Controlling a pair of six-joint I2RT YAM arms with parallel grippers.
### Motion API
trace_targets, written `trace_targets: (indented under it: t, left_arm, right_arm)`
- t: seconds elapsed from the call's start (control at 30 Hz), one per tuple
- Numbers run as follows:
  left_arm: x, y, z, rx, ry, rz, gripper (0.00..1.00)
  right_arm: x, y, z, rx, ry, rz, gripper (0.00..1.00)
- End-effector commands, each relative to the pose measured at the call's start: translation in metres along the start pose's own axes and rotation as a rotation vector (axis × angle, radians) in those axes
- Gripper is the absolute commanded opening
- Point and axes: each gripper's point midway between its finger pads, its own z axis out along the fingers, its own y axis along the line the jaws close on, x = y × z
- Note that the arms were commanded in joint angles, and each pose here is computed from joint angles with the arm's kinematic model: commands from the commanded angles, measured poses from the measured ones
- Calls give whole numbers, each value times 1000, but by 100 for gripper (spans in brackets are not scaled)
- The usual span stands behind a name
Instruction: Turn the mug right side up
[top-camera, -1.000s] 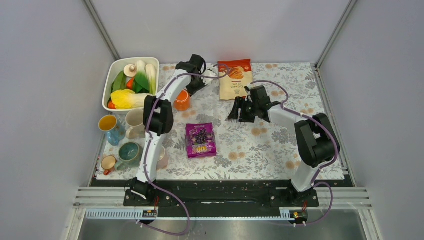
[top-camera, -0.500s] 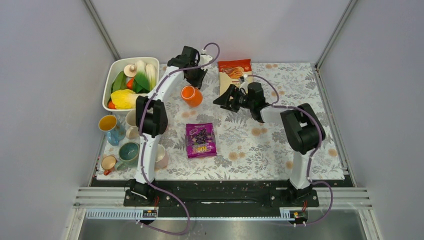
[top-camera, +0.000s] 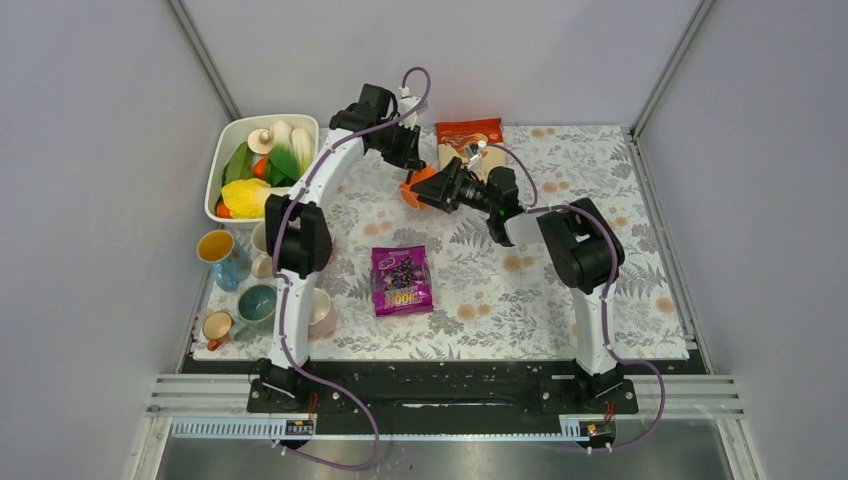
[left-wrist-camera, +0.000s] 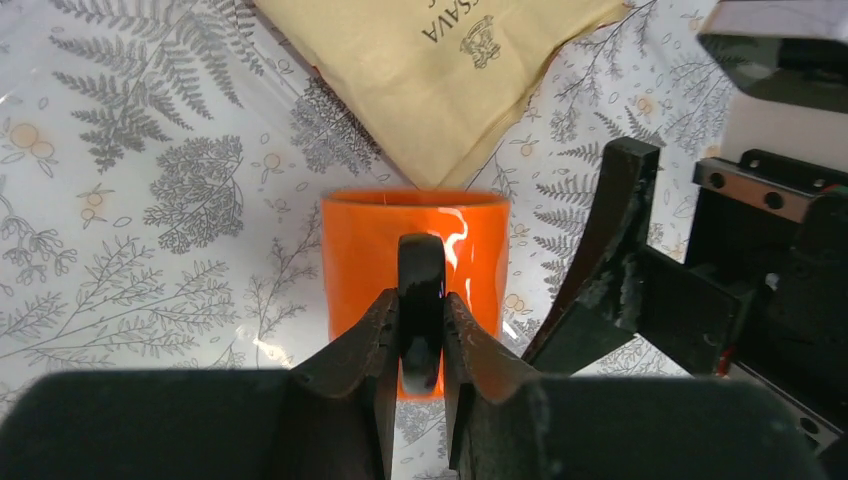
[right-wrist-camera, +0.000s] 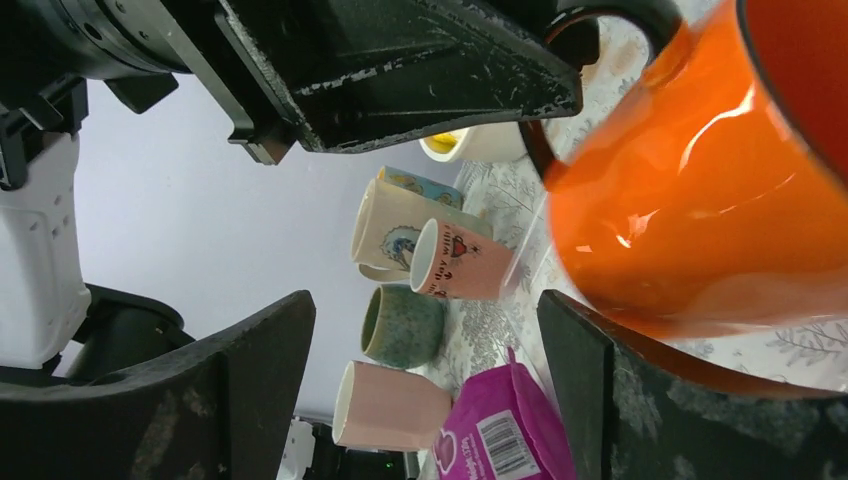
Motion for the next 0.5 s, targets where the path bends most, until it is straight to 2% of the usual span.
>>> trace_targets:
  t: [0.0,0.13,0.27,0.47]
  left_arm:
    - [-66,-41,-50,35,-204,122,0]
    - [-37,-9,-28,-71,-120,145,0]
    - [-22,5,-16,-106,-93,165,0]
    - [-23,3,-21,-94,-92,262,0]
  right_arm:
    - [-7,16,6,-52,-17,-29,91]
    - [1,3,2,25,19,-59,90]
    - [4,8,-8,59,52,-147,90]
    - [-10,18,-31,54,217,-430,89]
